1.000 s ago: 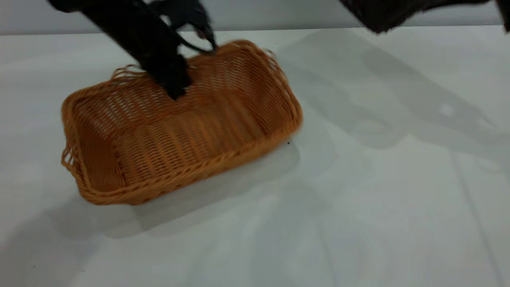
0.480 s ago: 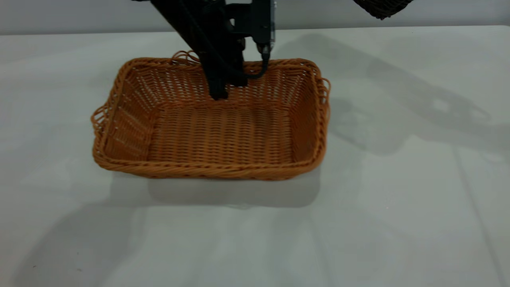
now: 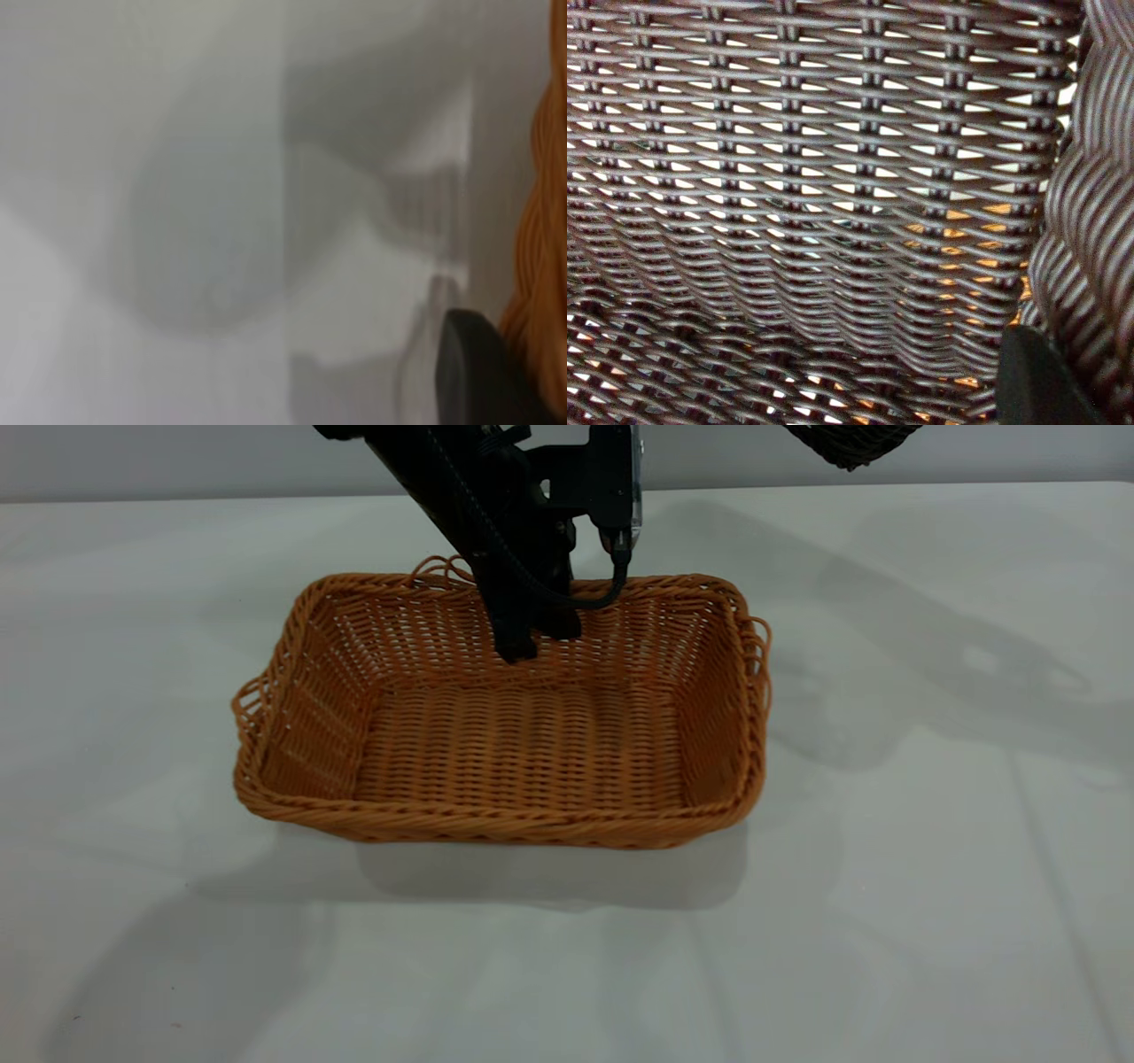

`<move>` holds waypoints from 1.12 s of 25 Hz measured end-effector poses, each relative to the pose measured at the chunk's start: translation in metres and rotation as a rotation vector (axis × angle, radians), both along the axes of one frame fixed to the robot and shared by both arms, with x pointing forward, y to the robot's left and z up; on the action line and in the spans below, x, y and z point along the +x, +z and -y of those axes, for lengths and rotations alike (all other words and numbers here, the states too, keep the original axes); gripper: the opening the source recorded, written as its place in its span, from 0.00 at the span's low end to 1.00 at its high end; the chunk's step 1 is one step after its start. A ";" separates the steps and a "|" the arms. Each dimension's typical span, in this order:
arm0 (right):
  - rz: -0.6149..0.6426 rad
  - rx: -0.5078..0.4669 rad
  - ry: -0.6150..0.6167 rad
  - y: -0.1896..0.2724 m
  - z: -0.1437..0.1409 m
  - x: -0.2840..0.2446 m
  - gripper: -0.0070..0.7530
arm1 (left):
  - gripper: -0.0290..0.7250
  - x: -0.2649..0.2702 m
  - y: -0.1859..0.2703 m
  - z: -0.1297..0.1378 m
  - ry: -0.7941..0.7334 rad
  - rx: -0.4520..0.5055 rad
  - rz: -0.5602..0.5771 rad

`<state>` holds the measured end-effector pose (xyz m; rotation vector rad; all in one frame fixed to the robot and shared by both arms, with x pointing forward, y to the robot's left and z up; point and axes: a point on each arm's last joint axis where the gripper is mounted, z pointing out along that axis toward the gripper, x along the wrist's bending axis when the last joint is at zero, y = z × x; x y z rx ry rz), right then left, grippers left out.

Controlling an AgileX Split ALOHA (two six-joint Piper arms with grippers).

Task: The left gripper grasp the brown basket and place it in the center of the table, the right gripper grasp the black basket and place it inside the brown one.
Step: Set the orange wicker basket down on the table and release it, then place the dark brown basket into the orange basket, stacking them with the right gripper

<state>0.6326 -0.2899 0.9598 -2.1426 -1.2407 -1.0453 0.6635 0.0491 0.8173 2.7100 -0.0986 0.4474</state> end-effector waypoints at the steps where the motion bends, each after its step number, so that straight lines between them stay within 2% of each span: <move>1: -0.001 0.001 0.002 0.000 0.000 0.000 0.12 | 0.27 0.000 -0.001 0.001 0.008 -0.014 -0.007; 7: -0.002 0.022 0.000 0.001 0.002 -0.001 0.12 | 0.61 -0.001 0.001 0.008 0.062 -0.113 -0.039; 10: -0.003 0.044 -0.021 0.003 0.013 -0.001 0.12 | 0.70 -0.003 0.016 0.010 0.044 -0.135 -0.049; 17: 0.007 0.106 -0.157 0.007 0.058 -0.003 0.12 | 0.69 -0.026 0.117 0.010 -0.095 -0.176 -0.121; 20: 0.008 0.096 -0.156 0.007 0.060 -0.003 0.12 | 0.66 -0.047 0.170 0.000 -0.138 -0.148 -0.167; 22: -0.004 0.065 -0.105 0.005 0.050 -0.004 0.12 | 0.65 -0.062 0.201 -0.009 -0.150 -0.123 -0.198; 24: -0.020 0.019 -0.012 0.001 0.027 -0.005 0.12 | 0.63 -0.079 0.232 -0.018 -0.157 -0.104 -0.214; 28: -0.068 -0.093 0.219 -0.012 -0.035 -0.012 0.12 | 0.61 -0.110 0.295 -0.038 -0.168 -0.112 -0.125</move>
